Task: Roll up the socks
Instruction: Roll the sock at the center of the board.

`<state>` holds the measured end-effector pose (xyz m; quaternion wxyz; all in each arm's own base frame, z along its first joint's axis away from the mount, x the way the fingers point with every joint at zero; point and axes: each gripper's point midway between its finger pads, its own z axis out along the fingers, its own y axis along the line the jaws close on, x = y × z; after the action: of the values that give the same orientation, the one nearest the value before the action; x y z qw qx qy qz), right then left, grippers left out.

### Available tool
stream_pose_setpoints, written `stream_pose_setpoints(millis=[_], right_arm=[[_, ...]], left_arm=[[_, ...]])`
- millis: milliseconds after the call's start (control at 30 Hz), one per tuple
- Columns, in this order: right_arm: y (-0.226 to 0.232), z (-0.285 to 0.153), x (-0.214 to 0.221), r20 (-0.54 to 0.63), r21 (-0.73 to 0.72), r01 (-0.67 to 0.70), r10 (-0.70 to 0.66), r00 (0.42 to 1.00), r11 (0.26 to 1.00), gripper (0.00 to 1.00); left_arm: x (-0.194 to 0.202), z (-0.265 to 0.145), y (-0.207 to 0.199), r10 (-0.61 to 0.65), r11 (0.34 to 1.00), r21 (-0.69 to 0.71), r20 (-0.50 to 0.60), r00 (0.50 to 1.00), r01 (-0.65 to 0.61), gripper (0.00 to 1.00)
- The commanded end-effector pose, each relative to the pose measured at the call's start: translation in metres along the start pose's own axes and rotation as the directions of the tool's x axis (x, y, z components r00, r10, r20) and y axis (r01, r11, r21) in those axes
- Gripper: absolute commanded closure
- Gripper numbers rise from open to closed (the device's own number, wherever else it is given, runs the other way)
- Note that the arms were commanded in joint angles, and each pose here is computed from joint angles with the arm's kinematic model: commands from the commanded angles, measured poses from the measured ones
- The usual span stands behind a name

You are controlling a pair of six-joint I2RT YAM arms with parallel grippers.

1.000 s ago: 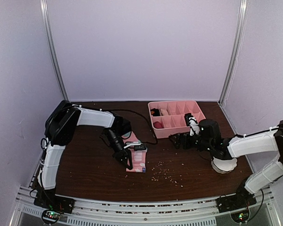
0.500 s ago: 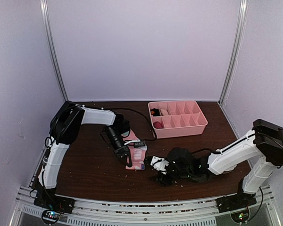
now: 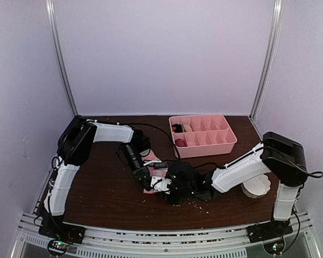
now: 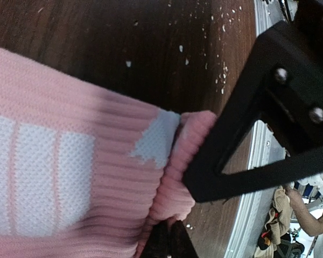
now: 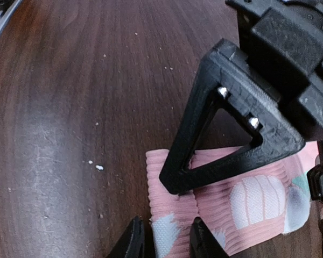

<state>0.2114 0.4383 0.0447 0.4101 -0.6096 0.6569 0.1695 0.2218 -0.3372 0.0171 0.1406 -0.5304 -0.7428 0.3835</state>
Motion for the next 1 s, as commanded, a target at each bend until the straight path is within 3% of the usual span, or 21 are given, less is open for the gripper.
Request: stream_pose_setpoints(millis=[0,133,267,333,400,467,600,633,667,700,967], right_arm=[[0.002,0.007,0.016,-0.049,-0.054,-0.035,0.032,0.998,0.998,0.80],[0.002,0.014,0.032,-0.091,-0.093,-0.115,0.106,0.990,0.989,0.89],[0.008,0.014,0.038,-0.117,-0.179,-0.224,0.205,0.972,0.958,1.00],[0.009,0.012,0.041,-0.140,-0.209,-0.284,0.259,0.956,0.936,1.00],[0.012,0.011,0.045,-0.172,-0.253,-0.363,0.327,0.929,0.897,1.00],[0.010,0.009,0.051,-0.206,-0.284,-0.457,0.412,0.888,0.843,1.00],[0.007,0.011,0.061,-0.282,-0.297,-0.630,0.565,0.776,0.717,1.00],[0.007,0.011,0.063,-0.296,-0.298,-0.658,0.588,0.753,0.692,1.00],[0.007,0.011,0.065,-0.310,-0.296,-0.683,0.609,0.730,0.668,1.00],[0.005,0.012,0.066,-0.321,-0.294,-0.706,0.630,0.707,0.644,1.00],[-0.011,0.013,0.078,-0.404,-0.261,-0.875,0.777,0.482,0.407,1.00]], left_arm=[[0.017,0.011,0.035,0.049,0.992,-0.108,-0.090,0.995,-0.059,0.90],[0.012,0.003,0.023,0.111,0.988,-0.099,-0.054,0.992,-0.116,0.82],[0.003,-0.016,0.017,0.205,0.960,-0.197,0.006,0.979,-0.200,0.80],[-0.005,-0.031,0.016,0.264,0.927,-0.289,0.045,0.964,-0.240,0.73],[-0.011,-0.046,0.010,0.333,0.885,-0.366,0.063,0.941,-0.289,0.60],[-0.016,-0.058,0.001,0.410,0.838,-0.425,0.075,0.909,-0.342,0.52],[-0.013,-0.062,-0.001,0.487,0.763,-0.496,0.022,0.873,-0.414,0.49],[-0.013,-0.062,0.002,0.489,0.746,-0.519,0.004,0.872,-0.417,0.39],[-0.014,-0.063,0.002,0.500,0.725,-0.540,-0.015,0.866,-0.428,0.15],[-0.013,-0.062,0.002,0.510,0.711,-0.547,-0.033,0.859,-0.443,0.04],[-0.017,-0.046,-0.003,0.558,0.611,-0.600,-0.137,0.819,-0.516,0.02]])
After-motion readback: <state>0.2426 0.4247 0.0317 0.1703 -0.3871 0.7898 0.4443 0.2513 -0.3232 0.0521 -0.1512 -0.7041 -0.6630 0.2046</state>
